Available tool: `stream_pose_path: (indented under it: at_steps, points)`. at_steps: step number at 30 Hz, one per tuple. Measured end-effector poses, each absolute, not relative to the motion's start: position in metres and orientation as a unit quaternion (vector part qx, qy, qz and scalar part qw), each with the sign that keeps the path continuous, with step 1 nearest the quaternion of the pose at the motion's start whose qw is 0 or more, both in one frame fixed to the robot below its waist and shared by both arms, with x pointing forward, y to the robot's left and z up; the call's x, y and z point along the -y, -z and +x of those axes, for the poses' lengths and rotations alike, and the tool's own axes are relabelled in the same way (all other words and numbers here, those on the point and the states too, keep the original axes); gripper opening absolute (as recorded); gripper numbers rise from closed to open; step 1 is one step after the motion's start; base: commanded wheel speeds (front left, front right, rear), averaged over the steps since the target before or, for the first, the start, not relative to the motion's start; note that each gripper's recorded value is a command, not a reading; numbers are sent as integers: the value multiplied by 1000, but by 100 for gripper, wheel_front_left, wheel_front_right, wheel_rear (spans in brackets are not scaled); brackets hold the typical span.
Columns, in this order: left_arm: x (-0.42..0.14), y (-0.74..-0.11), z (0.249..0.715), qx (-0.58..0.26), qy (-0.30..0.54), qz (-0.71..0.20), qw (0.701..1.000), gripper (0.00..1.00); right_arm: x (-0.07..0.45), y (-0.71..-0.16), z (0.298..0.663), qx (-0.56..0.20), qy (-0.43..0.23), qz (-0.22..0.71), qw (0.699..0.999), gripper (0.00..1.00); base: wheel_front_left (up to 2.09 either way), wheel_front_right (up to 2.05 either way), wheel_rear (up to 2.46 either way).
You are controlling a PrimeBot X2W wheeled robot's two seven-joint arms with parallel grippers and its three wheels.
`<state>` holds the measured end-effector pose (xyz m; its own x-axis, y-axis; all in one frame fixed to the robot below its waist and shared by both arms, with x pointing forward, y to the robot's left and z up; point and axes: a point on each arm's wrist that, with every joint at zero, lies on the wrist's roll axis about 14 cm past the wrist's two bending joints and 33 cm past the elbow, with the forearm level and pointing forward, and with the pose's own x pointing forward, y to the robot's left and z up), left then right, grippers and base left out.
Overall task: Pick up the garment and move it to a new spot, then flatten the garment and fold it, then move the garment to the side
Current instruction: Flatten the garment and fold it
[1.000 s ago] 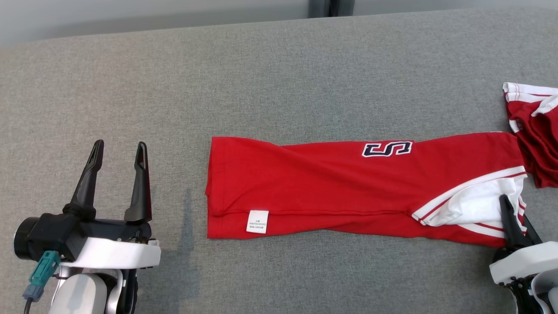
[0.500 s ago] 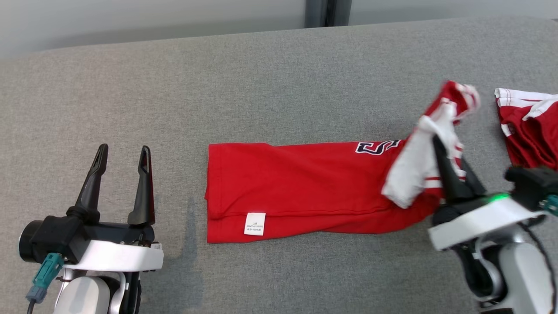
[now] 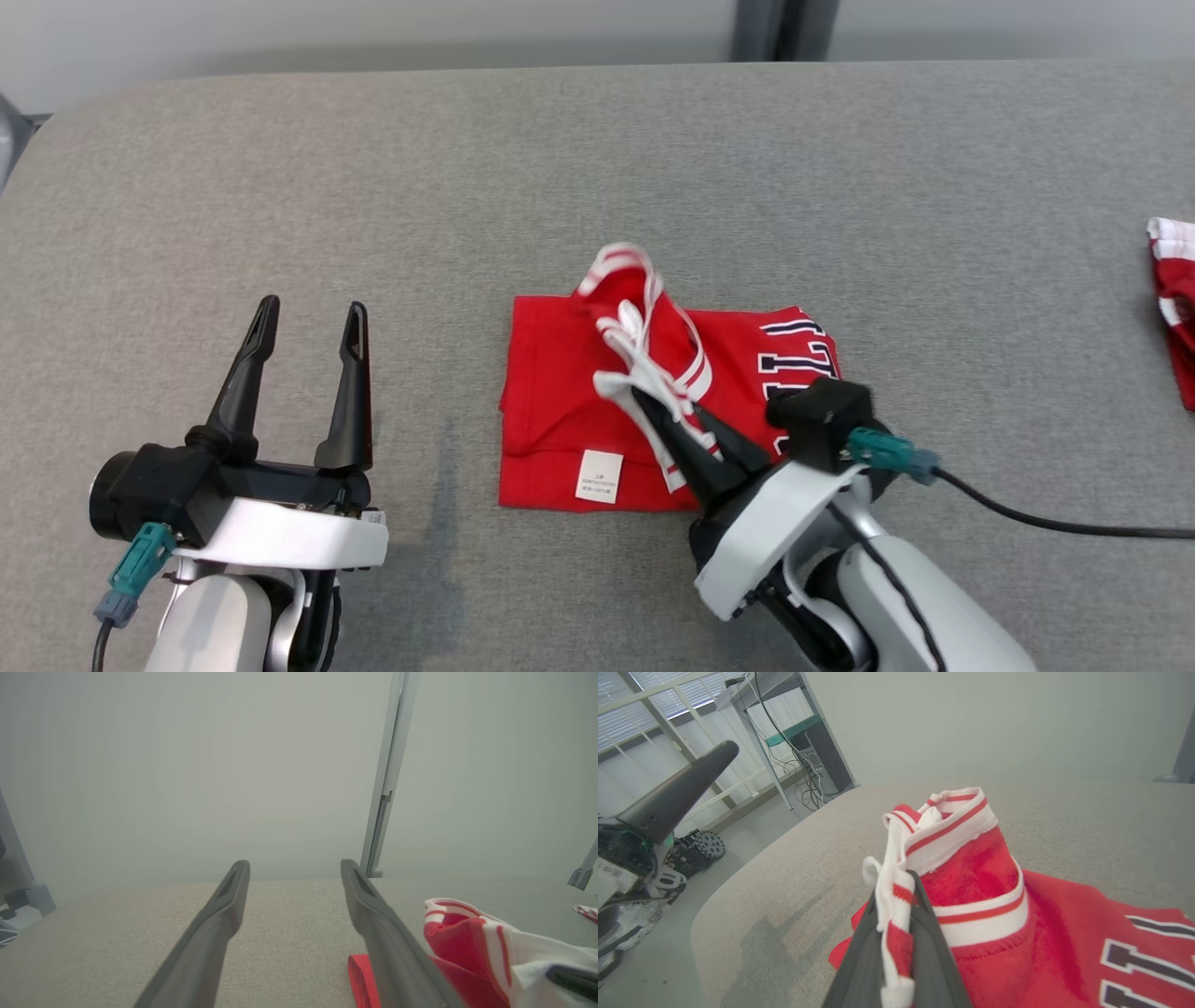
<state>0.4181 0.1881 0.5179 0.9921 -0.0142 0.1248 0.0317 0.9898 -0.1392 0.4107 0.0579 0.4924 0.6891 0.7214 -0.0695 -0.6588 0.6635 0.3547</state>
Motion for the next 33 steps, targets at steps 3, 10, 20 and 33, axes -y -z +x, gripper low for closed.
stream_pose_path:
  at_steps: [3, 10, 20, 33]
  points:
    - [-192, -516, 416, 59, 4, -71, 996, 100, -70, -480, 405, -118, -397, 153, 897, 0, 0, 0, 0]
    - [-201, -509, 413, 49, -8, -74, 996, 100, -92, -453, 404, -145, -418, 163, 882, 0, 0, 0, 0]
    - [-203, -503, 418, 43, -11, -72, 996, 100, -116, -457, 394, -135, -458, 185, 859, 100, 0, 0, 0]
    - [-196, -506, 422, 47, -7, -56, 997, 100, 0, -528, 456, 36, -290, 195, 936, 100, 0, 0, 0]
